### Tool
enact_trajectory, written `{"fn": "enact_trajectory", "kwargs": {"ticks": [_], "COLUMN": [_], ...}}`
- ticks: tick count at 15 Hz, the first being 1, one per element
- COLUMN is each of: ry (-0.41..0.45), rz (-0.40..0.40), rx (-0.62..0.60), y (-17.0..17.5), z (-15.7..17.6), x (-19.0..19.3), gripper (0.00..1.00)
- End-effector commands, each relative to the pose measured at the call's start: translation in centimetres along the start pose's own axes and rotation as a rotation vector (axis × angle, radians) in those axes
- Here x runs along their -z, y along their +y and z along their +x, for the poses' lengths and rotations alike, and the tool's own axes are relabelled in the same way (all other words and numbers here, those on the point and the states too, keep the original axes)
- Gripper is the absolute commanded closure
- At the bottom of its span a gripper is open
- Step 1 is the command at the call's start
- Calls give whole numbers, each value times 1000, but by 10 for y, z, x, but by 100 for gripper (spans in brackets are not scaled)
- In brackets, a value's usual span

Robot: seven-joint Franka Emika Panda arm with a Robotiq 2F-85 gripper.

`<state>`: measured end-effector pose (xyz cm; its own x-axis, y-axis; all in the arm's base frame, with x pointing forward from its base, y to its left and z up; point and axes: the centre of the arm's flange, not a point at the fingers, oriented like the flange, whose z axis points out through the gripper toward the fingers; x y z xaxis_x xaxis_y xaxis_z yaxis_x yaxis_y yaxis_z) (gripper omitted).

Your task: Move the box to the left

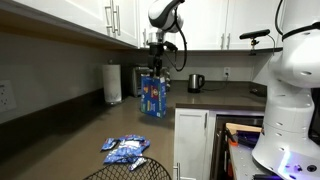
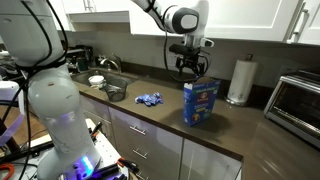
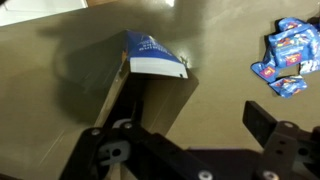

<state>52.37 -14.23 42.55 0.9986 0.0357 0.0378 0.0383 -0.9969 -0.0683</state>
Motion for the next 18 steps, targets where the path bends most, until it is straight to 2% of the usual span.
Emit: {"fn": "enact_trajectory", "kwargs": {"ticks": [1, 10, 11, 12, 18], "ry": [17, -27, -35, -39, -49], "rz": [-8, -33, -30, -30, -21], "rx": [37, 21, 20, 19, 31], "y": [5, 17, 18, 19, 14], "z": [13, 21, 20, 20, 14], "x": [-9, -43, -47, -49, -55], "gripper": [0, 0, 25, 27, 67]}}
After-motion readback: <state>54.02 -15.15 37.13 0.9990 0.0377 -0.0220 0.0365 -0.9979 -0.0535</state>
